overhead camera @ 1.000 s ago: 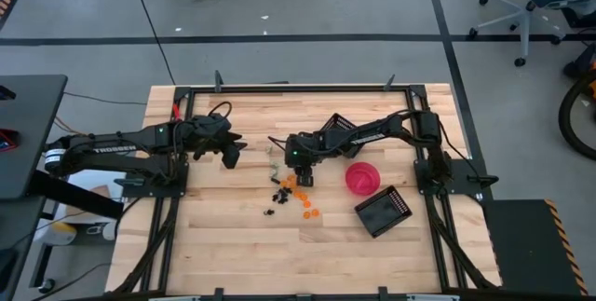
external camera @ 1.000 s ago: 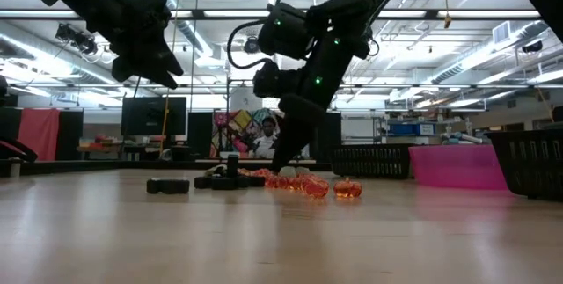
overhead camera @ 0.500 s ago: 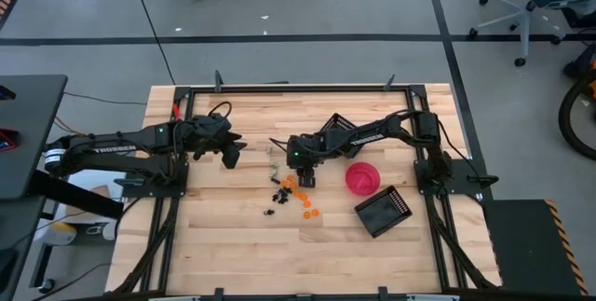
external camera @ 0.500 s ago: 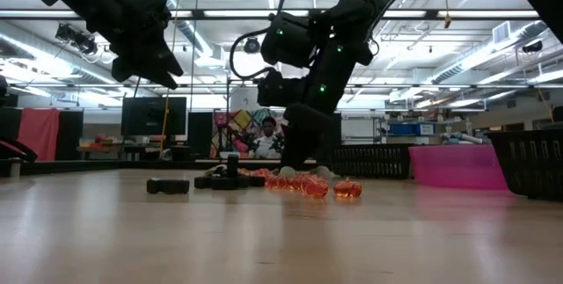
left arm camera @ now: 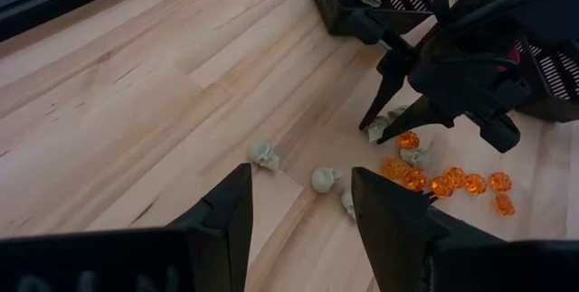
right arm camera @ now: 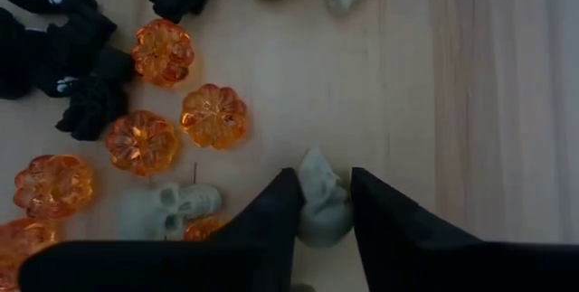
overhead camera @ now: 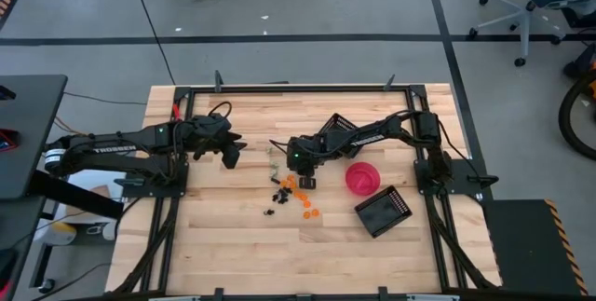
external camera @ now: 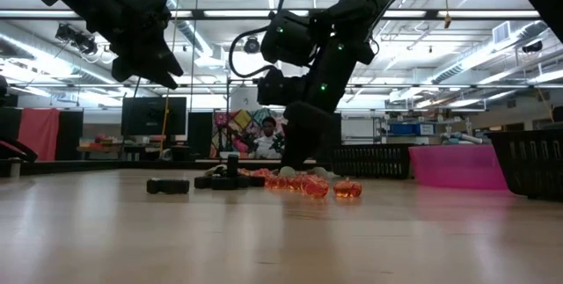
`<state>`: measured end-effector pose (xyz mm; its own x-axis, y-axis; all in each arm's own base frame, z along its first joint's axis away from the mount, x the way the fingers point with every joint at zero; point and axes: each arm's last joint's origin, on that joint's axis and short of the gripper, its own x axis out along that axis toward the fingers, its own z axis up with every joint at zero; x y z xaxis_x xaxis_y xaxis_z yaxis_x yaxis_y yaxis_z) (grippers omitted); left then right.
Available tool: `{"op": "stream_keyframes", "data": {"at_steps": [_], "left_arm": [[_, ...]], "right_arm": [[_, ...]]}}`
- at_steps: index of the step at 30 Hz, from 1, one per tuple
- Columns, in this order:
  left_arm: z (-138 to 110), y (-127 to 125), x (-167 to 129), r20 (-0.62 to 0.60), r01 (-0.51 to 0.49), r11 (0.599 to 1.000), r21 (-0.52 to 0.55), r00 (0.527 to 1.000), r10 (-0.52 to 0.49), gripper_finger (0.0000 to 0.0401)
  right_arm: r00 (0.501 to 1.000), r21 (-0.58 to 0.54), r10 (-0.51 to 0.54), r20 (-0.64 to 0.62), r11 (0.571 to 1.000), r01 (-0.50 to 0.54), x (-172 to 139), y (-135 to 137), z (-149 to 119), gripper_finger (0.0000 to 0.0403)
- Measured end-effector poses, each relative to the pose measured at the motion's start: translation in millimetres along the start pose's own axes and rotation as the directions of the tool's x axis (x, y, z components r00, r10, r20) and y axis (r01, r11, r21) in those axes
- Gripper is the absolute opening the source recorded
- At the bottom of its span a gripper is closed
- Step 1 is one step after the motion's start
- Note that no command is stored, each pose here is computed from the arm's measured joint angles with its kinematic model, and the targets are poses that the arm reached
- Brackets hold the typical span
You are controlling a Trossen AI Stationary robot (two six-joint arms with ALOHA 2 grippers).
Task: Sort Halloween decoration
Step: Put the white skull toy into the top black basket
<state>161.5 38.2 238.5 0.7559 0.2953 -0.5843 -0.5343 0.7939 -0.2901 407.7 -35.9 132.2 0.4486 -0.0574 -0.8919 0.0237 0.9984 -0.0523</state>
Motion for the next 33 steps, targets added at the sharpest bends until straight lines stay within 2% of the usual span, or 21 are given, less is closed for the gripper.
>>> {"op": "stream_keyframes", "data": {"at_steps": [8,13,20,23,29,33], "left_arm": [[0.0,0.0,0.0,0.000,0.000,1.000,0.000,1.000,0.000,0.0162],[0.0,0.1,-0.1,0.001,-0.002,1.000,0.004,1.000,0.002,0.0162],[-0.3,0.6,0.0,0.003,-0.018,1.000,0.006,1.000,0.018,0.0162],[-0.2,0.7,-0.1,0.005,-0.021,1.000,0.006,1.000,0.021,0.0162],[-0.1,0.8,0.0,0.005,-0.022,1.000,0.006,1.000,0.022,0.0162],[0.0,1.0,0.0,0.008,-0.027,1.000,0.005,1.000,0.026,0.0162]], "right_arm": [[0.999,-0.006,-0.020,-0.032,1.000,0.020,-10.4,-2.4,3.9,0.0096],[0.999,-0.019,-0.032,-0.028,0.999,0.031,-30.4,-7.9,18.1,0.0096],[0.988,0.000,-0.092,-0.126,0.996,0.093,-65.1,-20.4,24.0,0.0096],[0.971,0.049,-0.141,-0.196,0.987,0.153,-79.3,-30.1,16.7,0.0096],[0.947,0.198,-0.206,-0.245,0.946,0.257,-115.0,-56.5,5.1,0.0096],[0.940,0.315,-0.197,-0.277,0.906,0.283,-122.7,-78.6,-10.6,0.0097]]}}
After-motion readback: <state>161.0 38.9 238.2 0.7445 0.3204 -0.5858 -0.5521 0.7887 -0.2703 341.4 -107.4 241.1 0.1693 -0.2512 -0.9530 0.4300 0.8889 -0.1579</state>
